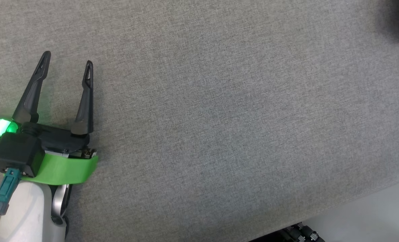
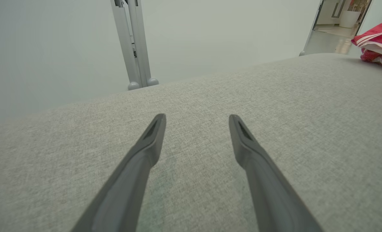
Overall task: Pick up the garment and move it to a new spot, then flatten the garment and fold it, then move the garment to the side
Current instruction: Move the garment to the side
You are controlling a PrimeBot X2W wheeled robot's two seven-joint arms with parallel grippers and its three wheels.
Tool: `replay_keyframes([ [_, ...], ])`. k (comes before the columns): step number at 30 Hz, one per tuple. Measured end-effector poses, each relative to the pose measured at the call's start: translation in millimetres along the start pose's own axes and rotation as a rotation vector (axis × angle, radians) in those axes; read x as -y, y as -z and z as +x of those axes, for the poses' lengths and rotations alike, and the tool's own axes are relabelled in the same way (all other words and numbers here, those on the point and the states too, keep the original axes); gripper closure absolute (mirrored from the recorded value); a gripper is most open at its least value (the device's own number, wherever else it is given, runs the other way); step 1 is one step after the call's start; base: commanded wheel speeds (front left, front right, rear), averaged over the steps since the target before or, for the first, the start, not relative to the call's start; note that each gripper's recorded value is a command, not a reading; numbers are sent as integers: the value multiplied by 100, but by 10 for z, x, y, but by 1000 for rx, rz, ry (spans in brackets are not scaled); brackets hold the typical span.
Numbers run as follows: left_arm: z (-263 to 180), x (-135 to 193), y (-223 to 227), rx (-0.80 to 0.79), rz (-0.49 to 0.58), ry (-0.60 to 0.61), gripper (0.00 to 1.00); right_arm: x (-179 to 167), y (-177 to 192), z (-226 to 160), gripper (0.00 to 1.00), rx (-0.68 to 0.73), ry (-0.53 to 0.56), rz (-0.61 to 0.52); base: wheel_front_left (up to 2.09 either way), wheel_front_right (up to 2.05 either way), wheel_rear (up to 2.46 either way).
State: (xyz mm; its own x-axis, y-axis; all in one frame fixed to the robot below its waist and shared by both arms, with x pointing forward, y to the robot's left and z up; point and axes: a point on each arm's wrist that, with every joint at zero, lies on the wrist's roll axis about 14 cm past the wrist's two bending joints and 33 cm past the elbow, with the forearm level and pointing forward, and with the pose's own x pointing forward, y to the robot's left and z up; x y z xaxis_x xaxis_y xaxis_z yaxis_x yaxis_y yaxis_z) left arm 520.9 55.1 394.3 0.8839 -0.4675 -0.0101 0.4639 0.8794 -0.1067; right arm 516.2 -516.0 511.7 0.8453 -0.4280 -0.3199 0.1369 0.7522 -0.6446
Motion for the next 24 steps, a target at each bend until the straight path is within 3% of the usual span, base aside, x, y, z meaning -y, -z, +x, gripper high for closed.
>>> replay_keyframes([
  [5,-40,-78,-12,1,7,-29,0,-116,-200,54,0,94,-15,-14,0,0,0],
  [12,-222,-138,-39,-20,-6,-85,0,-266,-714,-31,0,262,-43,62,0,0,0],
  [18,-455,-182,-216,-13,-18,-145,0,-567,-1356,-313,0,472,-125,171,0,0,0],
  [24,-726,-270,-473,18,-9,-219,0,-881,-1585,-729,0,593,-210,272,0,0,0],
])
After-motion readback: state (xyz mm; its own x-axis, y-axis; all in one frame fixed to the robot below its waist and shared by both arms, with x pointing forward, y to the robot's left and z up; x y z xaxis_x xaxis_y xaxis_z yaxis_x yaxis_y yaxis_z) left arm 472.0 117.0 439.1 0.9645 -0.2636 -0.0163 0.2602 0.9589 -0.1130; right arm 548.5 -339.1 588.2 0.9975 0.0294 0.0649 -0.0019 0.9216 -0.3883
